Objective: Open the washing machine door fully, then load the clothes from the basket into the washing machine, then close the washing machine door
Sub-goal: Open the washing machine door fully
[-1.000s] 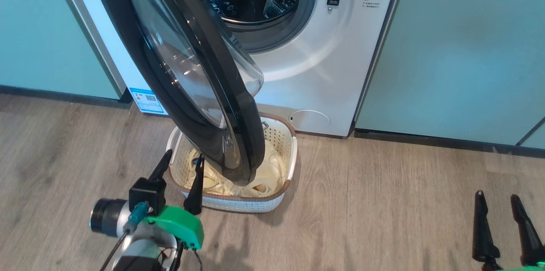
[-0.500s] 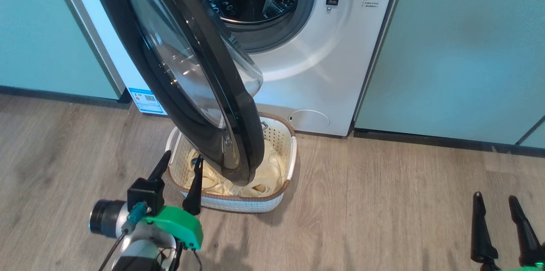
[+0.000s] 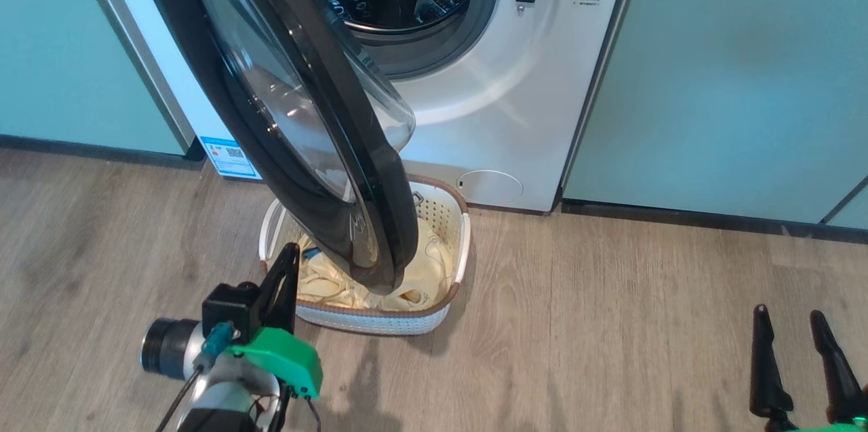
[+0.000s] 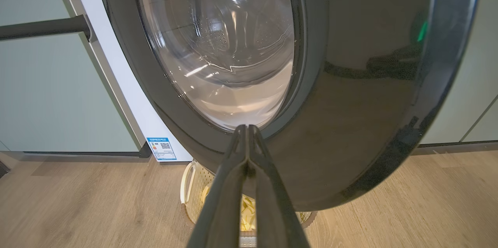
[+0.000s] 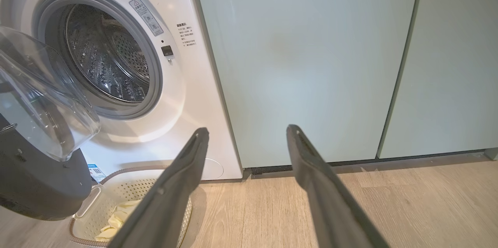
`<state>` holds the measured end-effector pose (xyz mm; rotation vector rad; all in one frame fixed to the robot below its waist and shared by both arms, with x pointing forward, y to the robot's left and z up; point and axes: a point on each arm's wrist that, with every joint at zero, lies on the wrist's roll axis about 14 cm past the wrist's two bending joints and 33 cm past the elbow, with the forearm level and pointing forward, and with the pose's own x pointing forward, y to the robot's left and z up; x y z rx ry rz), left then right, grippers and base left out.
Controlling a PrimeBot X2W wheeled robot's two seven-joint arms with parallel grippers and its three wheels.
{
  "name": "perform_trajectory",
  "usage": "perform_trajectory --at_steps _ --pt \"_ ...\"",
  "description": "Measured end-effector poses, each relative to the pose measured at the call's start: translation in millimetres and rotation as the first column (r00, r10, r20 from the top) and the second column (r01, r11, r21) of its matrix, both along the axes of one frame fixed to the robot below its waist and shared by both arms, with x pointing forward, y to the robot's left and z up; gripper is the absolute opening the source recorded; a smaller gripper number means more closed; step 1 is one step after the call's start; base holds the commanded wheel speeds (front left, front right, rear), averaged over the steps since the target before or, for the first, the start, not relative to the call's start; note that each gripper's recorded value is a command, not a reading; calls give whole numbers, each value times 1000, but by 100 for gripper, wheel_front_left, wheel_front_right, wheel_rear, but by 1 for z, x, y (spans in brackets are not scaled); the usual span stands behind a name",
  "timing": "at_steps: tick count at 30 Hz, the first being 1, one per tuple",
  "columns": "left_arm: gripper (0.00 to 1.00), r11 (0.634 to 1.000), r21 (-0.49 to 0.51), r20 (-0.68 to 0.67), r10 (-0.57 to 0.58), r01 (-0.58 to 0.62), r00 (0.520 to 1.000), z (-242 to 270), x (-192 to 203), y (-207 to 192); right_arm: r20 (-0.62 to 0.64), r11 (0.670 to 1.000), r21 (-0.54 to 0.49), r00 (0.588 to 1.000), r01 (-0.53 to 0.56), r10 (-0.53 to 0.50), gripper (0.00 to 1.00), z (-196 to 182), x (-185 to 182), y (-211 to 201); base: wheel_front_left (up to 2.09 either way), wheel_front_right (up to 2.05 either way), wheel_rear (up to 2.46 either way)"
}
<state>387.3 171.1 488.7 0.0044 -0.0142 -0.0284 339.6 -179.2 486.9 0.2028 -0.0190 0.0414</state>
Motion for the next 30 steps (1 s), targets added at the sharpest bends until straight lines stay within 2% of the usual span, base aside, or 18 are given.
perform_trajectory --at_steps 8,13,16,23,27,30 --pt "0 1000 9 27 15 -15 1000 8 3 4 -7 1000 1 1000 -1 1 100 -2 0 0 0 0 0" --pt "0 998 35 134 55 -60 989 44 13 16 -6 1000 1 1000 -2 2 100 -2 0 1 0 0 0" --pt "0 993 53 236 91 -107 967 78 17 28 -1 1000 1 1000 -2 2 100 0 -1 1 0 0 0" --pt "0 986 76 507 88 -146 857 174 11 31 9 1000 2 1000 2 -2 100 3 -2 0 0 0 0" --pt "0 989 92 654 27 -114 756 234 1 13 15 1000 2 1000 5 -5 100 4 -3 -1 0 0 0" --pt "0 992 118 733 -62 -36 678 270 -11 -16 20 1000 4 1000 8 -8 100 6 -4 -2 0 0 0"
